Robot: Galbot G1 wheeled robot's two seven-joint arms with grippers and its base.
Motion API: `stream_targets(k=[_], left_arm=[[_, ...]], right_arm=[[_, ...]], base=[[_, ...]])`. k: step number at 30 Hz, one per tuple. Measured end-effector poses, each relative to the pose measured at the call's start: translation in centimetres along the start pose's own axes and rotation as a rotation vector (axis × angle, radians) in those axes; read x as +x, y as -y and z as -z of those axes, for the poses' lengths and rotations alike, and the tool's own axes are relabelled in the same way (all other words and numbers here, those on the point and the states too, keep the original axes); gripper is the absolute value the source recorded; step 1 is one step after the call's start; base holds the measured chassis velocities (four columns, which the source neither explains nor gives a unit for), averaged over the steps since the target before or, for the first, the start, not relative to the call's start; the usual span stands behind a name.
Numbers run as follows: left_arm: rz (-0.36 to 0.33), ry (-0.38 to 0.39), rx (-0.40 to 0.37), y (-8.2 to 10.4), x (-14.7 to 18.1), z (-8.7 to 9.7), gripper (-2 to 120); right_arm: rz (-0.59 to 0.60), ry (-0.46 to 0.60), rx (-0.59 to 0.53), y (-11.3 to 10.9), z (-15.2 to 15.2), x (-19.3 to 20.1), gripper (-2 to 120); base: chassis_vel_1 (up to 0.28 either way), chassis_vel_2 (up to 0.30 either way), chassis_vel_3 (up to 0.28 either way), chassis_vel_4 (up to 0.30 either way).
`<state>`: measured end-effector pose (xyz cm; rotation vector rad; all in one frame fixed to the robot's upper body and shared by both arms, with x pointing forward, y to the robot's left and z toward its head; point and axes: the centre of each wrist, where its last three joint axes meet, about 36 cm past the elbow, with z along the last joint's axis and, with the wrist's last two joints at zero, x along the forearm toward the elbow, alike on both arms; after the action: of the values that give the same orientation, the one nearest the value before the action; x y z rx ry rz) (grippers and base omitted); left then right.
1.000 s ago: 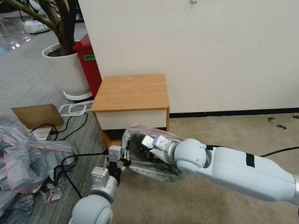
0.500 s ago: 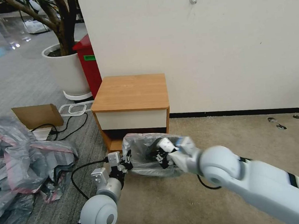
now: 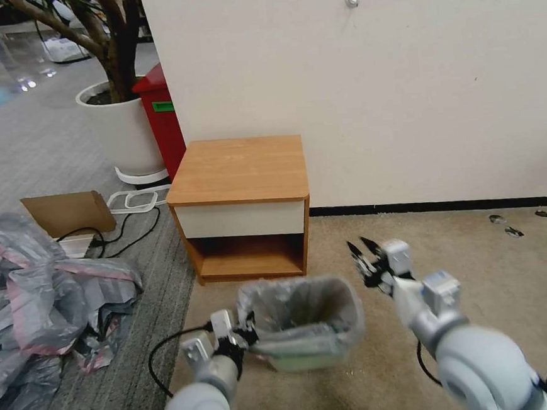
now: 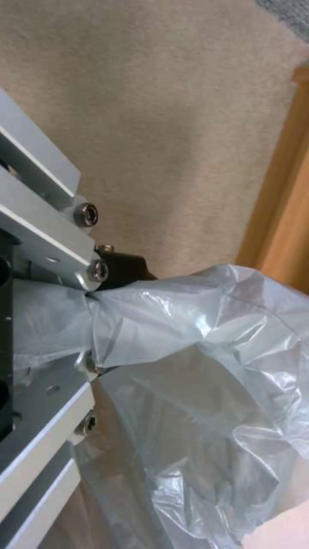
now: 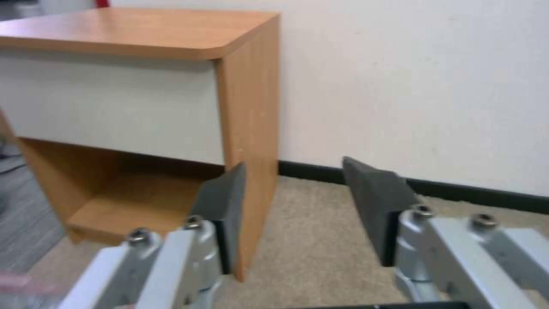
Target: Pick up the garbage bag from the table and place it over the trash can.
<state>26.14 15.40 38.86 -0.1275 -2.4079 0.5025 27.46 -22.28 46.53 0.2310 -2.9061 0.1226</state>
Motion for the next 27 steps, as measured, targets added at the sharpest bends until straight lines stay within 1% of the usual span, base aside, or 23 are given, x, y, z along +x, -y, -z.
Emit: stream_targets(k=[1,2,6,7,9,10,11,12,13,14,15,17,18,19,22,23,26,27], left_arm=[[0.004,-0.001,-0.008,0.1,0.1,-0.5,5],[0.004,-0.001,-0.008,0.1,0.1,-0.5,5],[0.014,-0.017,-0.017,0.6,0.3,-1.7,5],[0.014,-0.017,-0.017,0.6,0.3,-1.7,5],[0.022,-0.023,-0.027,0.7,0.5,-2.0,7],[0.026,-0.023,-0.036,0.7,0.5,-2.0,9],[0.026,-0.023,-0.036,0.7,0.5,-2.0,9],[0.029,-0.023,-0.046,0.7,0.6,-2.1,15],[0.033,-0.020,-0.055,0.7,0.6,-2.1,21],[0.033,-0.020,-0.055,0.7,0.6,-2.1,21],[0.037,-0.014,-0.064,0.7,0.7,-2.1,23],[0.042,0.000,-0.080,0.7,0.8,-1.9,32],[0.043,0.005,-0.086,0.7,0.9,-1.9,38],[0.043,0.005,-0.086,0.7,0.9,-1.9,38],[0.048,0.025,-0.103,0.7,1.3,-1.8,53],[0.048,0.025,-0.103,0.7,1.3,-1.8,53],[0.027,0.065,-0.111,0.8,2.0,-1.0,67],[0.027,0.065,-0.111,0.8,2.0,-1.0,67]], right_arm=[[-0.015,0.002,-0.009,-0.1,-0.2,0.2,53],[-0.015,0.002,-0.009,-0.1,-0.2,0.2,53],[-0.057,0.012,-0.026,-0.2,-0.4,0.4,72],[-0.057,0.012,-0.026,-0.2,-0.4,0.4,72],[-0.065,0.014,-0.026,-0.1,-0.5,0.3,82],[-0.068,0.014,-0.026,-0.1,-0.5,0.3,85],[-0.068,0.014,-0.026,-0.1,-0.5,0.3,85],[-0.069,0.013,-0.027,-0.1,-0.5,0.3,93],[-0.070,0.013,-0.028,-0.1,-0.5,0.3,96],[-0.070,0.013,-0.028,-0.1,-0.5,0.3,96],[-0.071,0.013,-0.030,-0.1,-0.5,0.3,99],[-0.069,0.010,-0.036,-0.2,-0.6,0.3,100],[-0.070,0.007,-0.041,-0.3,-0.7,0.3,100],[-0.070,0.007,-0.041,-0.3,-0.7,0.3,100],[-0.074,-0.008,-0.055,-0.5,-1.0,0.6,100],[-0.074,-0.008,-0.055,-0.5,-1.0,0.6,100],[-0.083,-0.012,-0.075,-0.4,-1.5,1.1,100],[-0.083,-0.012,-0.075,-0.4,-1.5,1.1,100]], base=[[0.000,0.000,0.000,0.000],[0.000,0.000,0.000,0.000],[0.000,0.000,0.000,0.000],[0.000,0.000,0.000,0.000],[0.000,0.000,0.000,0.000],[0.000,0.000,0.000,0.000],[0.000,0.000,0.000,0.000],[0.000,0.000,0.000,0.000],[0.000,0.000,0.000,0.000],[0.000,0.000,0.000,0.000],[0.000,0.000,0.000,0.000],[0.000,0.000,0.000,0.000],[0.000,0.000,0.000,0.000],[0.000,0.000,0.000,0.000],[0.000,0.000,0.000,0.000],[0.000,0.000,0.000,0.000],[0.000,0.000,0.000,0.000],[0.000,0.000,0.000,0.000]])
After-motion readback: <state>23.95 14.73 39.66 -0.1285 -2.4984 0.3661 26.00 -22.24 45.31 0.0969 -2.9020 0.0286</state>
